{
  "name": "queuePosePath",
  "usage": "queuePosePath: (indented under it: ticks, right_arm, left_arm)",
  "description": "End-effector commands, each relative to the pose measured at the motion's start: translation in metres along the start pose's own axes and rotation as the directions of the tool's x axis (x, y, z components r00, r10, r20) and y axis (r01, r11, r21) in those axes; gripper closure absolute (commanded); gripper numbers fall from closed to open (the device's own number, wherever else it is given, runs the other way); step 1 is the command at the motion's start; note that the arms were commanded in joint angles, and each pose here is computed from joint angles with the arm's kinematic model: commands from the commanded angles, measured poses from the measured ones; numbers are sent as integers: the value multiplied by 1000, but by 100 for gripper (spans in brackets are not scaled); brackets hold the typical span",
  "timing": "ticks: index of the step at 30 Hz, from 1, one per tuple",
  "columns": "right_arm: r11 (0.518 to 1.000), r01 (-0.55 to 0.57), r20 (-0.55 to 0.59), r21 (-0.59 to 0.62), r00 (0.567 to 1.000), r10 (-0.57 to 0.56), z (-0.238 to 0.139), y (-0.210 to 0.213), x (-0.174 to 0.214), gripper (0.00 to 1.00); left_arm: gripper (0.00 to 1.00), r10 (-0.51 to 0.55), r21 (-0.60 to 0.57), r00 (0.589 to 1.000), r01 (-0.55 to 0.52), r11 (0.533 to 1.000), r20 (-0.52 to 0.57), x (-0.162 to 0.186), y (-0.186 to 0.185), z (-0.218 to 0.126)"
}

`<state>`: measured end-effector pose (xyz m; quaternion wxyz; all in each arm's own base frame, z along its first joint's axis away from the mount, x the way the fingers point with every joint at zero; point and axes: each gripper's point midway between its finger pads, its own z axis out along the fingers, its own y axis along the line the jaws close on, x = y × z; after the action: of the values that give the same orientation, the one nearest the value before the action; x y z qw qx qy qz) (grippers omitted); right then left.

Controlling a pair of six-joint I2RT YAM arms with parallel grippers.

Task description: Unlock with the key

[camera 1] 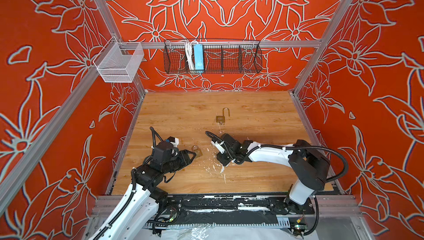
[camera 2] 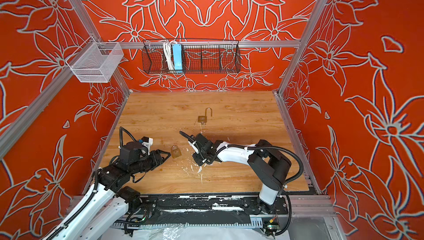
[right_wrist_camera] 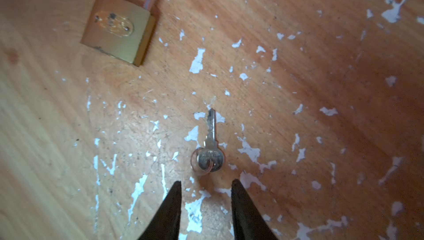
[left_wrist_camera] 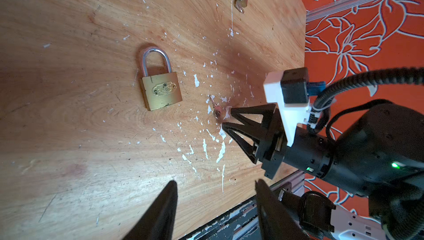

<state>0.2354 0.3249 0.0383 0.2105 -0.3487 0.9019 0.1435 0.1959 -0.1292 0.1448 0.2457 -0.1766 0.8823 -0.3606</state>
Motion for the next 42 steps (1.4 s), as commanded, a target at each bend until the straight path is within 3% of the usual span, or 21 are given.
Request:
queuePosePath:
  ticks: [1,22,25,32,36,42]
  right_arm:
    - [998,55,-12,21,998,-55,0,1,-4,63]
    - [983,141,-86,117,988,-132,19,-6,-1,66]
    - [982,152,-91,114,986,-142,20,-6,-1,78]
    - [981,165,-90,101,984,-156,19,-4,0,89]
    - [978,183,-48,98,983,-179,10,-4,-2,100]
    - [973,204,53,106,976,-211,-13,-5,-11,100]
  left_arm:
    - [44,-2,-20,1000,2,1000,-7,2,4,1]
    - [44,-11,-30,1000,11,999,12,4,10,-4]
    - [44,-11,-29,1000,11,1000,19,4,10,-5]
    - [44,-14,-22,1000,14,1000,25,3,9,-6]
    - [44,-22,-5,999,22,1000,23,1,6,0]
    - [44,-72,82,997,73,994,-20,-1,-6,23]
